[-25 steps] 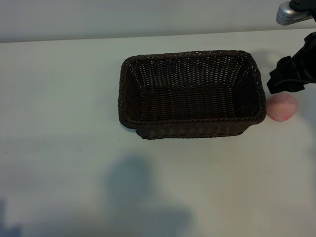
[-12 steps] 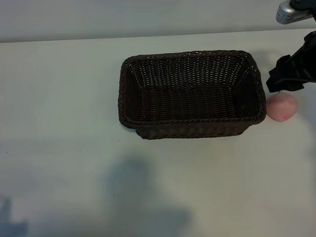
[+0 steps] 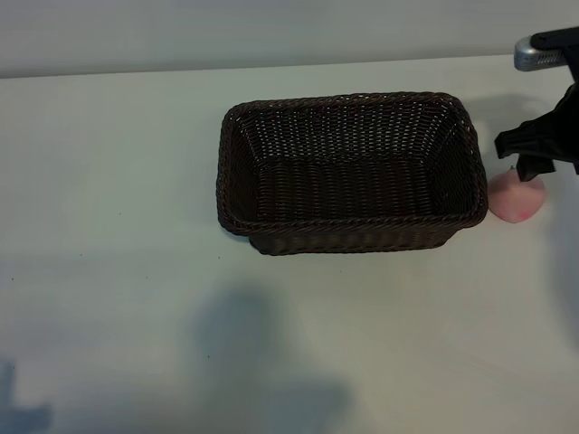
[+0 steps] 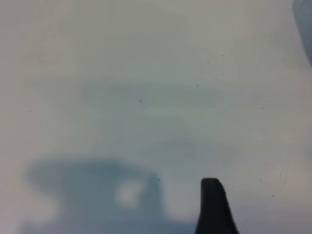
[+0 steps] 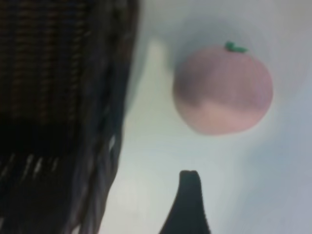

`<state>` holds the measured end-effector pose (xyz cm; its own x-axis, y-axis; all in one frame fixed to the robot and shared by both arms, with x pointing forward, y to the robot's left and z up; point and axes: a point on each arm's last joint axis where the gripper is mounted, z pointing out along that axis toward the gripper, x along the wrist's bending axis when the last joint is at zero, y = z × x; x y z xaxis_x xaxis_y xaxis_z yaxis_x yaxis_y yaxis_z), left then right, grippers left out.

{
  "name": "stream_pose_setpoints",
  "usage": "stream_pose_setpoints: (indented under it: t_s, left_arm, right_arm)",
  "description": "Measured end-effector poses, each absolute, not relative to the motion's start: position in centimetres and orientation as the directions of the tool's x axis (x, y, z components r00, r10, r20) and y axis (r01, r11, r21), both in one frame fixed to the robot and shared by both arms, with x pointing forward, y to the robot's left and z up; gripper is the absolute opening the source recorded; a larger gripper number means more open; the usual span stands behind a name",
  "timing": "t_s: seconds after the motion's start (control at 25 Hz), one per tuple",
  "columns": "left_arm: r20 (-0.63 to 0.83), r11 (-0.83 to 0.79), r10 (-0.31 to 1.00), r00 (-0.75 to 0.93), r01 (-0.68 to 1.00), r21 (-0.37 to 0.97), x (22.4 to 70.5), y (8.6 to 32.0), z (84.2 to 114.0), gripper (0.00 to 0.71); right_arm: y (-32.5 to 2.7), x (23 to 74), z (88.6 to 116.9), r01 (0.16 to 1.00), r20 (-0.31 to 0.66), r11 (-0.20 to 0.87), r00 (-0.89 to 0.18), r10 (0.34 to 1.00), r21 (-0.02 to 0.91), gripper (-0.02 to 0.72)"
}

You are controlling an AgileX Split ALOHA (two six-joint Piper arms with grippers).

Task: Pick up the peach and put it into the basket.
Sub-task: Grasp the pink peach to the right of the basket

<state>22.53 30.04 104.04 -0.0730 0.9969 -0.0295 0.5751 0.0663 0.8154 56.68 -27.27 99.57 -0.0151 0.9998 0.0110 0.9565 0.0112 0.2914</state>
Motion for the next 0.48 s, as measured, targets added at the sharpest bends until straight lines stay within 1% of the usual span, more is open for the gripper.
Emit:
stream_pose_setpoints:
  t_s: [0.16,0.48]
  left_arm:
    - [-0.030,0.059,0.998,-0.059,0.576,0.815,22.5,30.0,104.0,0.452]
    - [-0.031,0.056,0.998,-0.053,0.574,0.817,22.5,30.0,104.1,0.438]
  right_arm:
    - [-27.1,58.0,97.5,0.953,0.034,-0.035,0.026,0.999,0.300,0.594]
    - [-27.0,59.1,94.4,0.960,0.032,-0.036,0.028,0.999,0.276,0.594]
